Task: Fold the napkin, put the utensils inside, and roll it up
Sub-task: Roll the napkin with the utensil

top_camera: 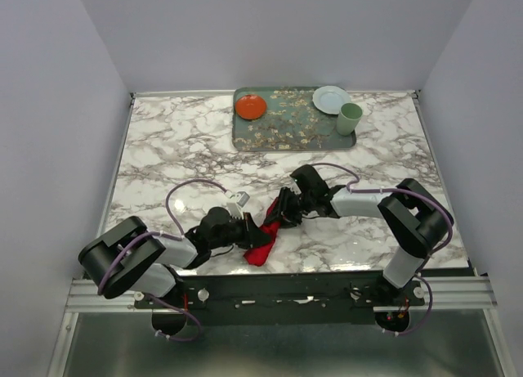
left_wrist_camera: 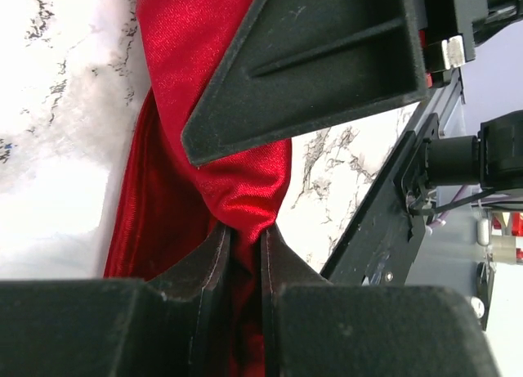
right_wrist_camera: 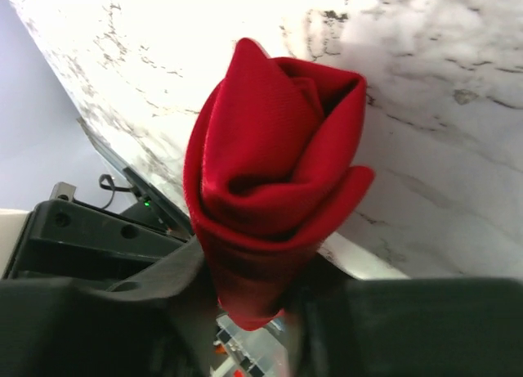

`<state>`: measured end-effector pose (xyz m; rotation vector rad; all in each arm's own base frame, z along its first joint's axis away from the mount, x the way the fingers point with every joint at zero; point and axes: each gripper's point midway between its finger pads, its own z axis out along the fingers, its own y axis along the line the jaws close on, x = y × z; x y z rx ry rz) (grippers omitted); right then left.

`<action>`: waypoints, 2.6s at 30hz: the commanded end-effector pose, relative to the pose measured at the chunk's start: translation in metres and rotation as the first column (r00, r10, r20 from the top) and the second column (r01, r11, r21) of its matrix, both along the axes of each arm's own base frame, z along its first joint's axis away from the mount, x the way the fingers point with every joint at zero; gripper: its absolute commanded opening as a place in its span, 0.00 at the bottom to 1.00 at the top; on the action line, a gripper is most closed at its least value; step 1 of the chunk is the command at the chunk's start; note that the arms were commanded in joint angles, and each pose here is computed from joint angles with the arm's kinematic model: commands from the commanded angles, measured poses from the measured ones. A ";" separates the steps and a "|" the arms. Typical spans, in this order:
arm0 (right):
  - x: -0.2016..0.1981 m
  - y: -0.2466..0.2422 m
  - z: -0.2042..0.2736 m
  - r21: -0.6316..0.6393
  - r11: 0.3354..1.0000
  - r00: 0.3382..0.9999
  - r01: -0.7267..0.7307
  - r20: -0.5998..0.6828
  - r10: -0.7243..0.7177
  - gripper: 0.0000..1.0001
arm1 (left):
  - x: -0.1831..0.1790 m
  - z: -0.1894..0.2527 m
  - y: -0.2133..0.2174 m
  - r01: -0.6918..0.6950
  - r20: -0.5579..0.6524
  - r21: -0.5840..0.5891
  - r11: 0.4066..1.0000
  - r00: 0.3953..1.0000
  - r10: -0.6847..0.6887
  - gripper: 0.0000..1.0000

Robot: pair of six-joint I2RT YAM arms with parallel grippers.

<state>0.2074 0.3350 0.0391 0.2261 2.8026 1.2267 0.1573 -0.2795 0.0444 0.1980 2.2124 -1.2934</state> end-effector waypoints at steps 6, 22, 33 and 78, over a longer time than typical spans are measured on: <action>-0.009 -0.008 -0.021 -0.045 0.999 1.000 -0.019 -0.017 0.018 0.22 | 0.013 0.008 0.016 -0.029 0.100 0.171 0.985 0.995 0.012 0.49; -0.012 -0.013 -0.021 -0.098 0.995 0.998 0.008 -0.069 -0.014 0.24 | 0.018 0.041 0.008 -0.229 0.409 0.618 0.752 0.910 -0.059 0.67; -0.015 -0.012 -0.023 -0.092 0.996 0.995 0.009 -0.101 -0.018 0.24 | 0.001 0.006 -0.006 -0.334 0.468 0.817 0.470 0.861 -0.200 0.66; 0.022 -0.051 0.024 -0.122 0.991 0.992 0.048 0.122 -0.033 0.84 | 0.012 0.014 -0.008 0.043 0.106 0.251 0.967 0.992 -0.072 0.08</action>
